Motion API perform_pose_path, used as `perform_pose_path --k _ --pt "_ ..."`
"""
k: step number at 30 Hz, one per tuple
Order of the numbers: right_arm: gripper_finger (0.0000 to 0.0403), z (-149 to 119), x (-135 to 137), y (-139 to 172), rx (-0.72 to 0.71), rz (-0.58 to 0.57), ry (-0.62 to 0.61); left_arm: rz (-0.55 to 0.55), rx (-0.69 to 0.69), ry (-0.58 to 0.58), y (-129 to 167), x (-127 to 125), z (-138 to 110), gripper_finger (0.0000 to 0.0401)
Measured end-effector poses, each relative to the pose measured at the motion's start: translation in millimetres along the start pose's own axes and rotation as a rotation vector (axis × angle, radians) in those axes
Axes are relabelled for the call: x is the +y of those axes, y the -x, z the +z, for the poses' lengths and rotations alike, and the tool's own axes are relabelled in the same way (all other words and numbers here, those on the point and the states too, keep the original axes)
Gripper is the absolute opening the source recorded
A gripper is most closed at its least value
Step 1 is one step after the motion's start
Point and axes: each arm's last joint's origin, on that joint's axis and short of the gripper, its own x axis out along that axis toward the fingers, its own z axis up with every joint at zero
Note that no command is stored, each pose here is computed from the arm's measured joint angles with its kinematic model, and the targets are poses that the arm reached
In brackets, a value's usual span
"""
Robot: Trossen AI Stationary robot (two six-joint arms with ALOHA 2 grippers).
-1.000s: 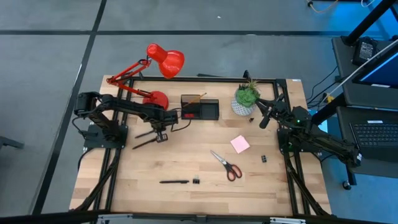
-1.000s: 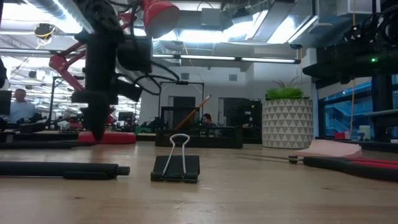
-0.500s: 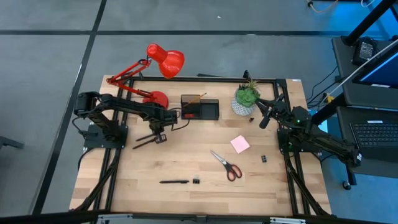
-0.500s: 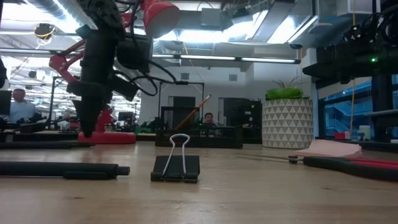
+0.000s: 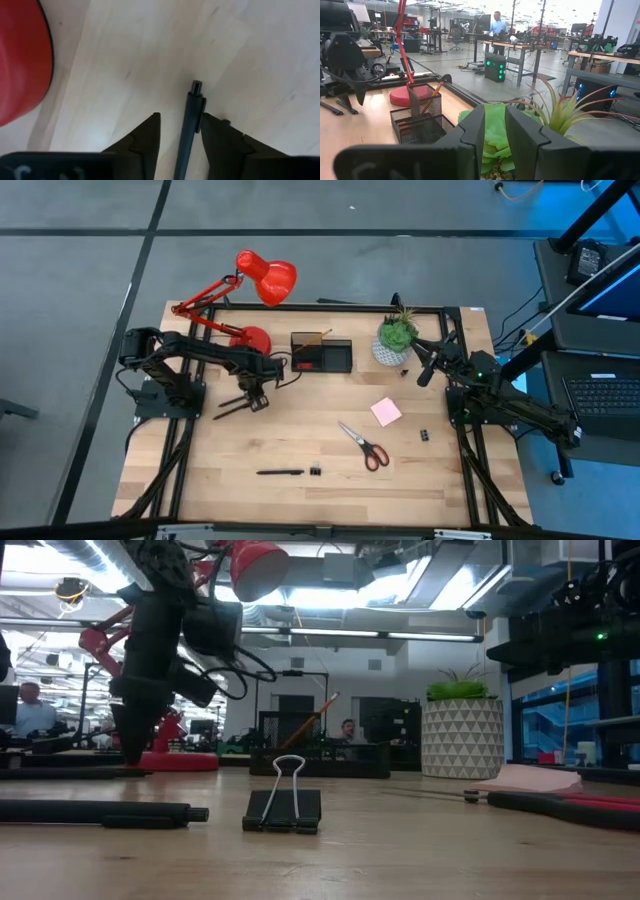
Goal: Pick and place office supplies into organizer
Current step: Put the top pen into the desk organizer
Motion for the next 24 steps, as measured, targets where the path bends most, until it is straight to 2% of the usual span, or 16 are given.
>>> perform_pose_path --k 11,17,24 --pt "0.008 0 0 0 0.0 0.0 0.0 -0.039 -0.036 -0.008 -14 -7 -7 0.0151" --pt "0.008 0 0 0 0.0 0.0 0.0 -0.006 -0.027 0.01 -20 -5 -13 0.0138" --pt "0.008 0 0 0 -0.001 0.0 0.0 0.005 -0.03 -0.032 -21 -5 -13 0.0106"
